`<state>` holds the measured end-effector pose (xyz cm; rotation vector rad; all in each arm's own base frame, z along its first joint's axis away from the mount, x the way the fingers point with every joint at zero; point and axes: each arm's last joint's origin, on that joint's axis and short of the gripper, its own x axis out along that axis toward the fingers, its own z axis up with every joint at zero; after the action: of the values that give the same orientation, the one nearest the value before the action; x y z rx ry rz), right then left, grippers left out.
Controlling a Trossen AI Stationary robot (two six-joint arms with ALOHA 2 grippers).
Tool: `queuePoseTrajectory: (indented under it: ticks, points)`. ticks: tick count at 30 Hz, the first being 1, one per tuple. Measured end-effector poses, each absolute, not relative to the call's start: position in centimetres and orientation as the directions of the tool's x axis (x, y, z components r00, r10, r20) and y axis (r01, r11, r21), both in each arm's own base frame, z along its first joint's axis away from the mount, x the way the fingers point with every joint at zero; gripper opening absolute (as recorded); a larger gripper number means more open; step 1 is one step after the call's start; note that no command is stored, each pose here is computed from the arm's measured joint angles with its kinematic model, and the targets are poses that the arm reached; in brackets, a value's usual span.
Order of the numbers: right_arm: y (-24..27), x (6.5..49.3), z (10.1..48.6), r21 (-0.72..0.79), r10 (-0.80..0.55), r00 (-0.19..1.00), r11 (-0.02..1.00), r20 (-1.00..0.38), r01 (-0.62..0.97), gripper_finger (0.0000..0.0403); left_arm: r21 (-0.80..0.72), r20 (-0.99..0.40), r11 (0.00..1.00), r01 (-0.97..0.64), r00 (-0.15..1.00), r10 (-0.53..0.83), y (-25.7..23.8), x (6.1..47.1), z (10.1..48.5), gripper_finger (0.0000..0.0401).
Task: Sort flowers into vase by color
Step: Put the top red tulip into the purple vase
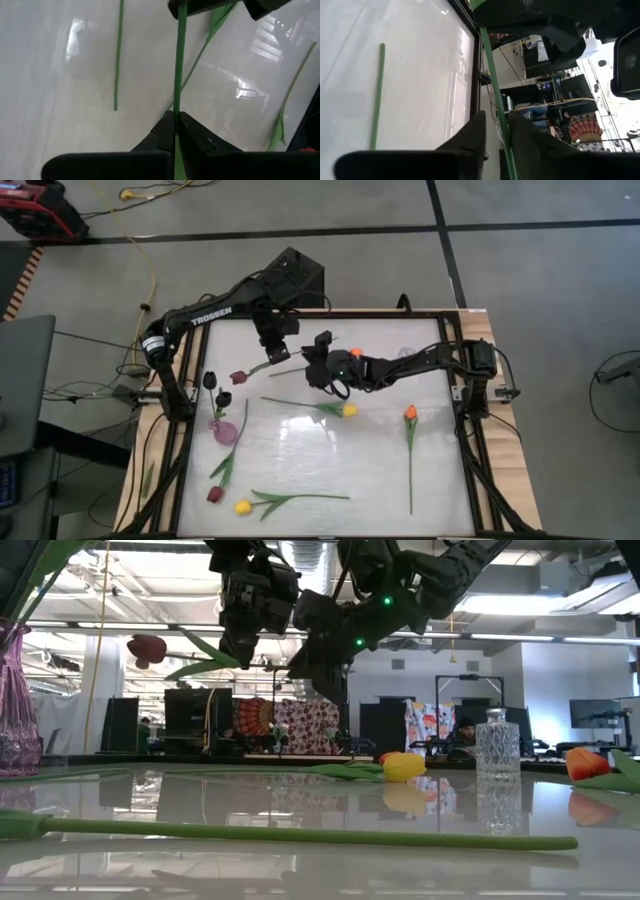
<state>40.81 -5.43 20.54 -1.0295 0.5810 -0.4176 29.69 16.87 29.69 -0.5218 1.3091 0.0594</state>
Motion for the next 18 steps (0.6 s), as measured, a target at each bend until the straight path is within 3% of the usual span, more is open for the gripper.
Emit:
queuePoseTrajectory:
  ticks: [5, 10, 18]
  points:
    - [-5.4, 40.8, 20.4, -0.886, -0.578, 0.772, 0.461, -0.264, 0.043, 0.0063, -0.320, -0.927, 0.909, -0.268, 0.285, -0.243, 16.4, 30.2, 29.7, 0.0004]
    - [-5.2, 40.5, 19.5, -0.867, -0.562, 0.750, 0.498, -0.349, -0.030, 0.0025, -0.300, -0.921, 0.931, -0.208, 0.318, -0.226, 15.7, 31.1, 29.8, 0.0047]
    - [-4.7, 39.0, 18.0, -0.619, -0.365, 0.708, 0.774, -0.605, -0.130, 0.0025, -0.227, -0.916, 0.974, -0.024, 0.345, -0.205, 15.1, 31.1, 30.5, 0.0136]
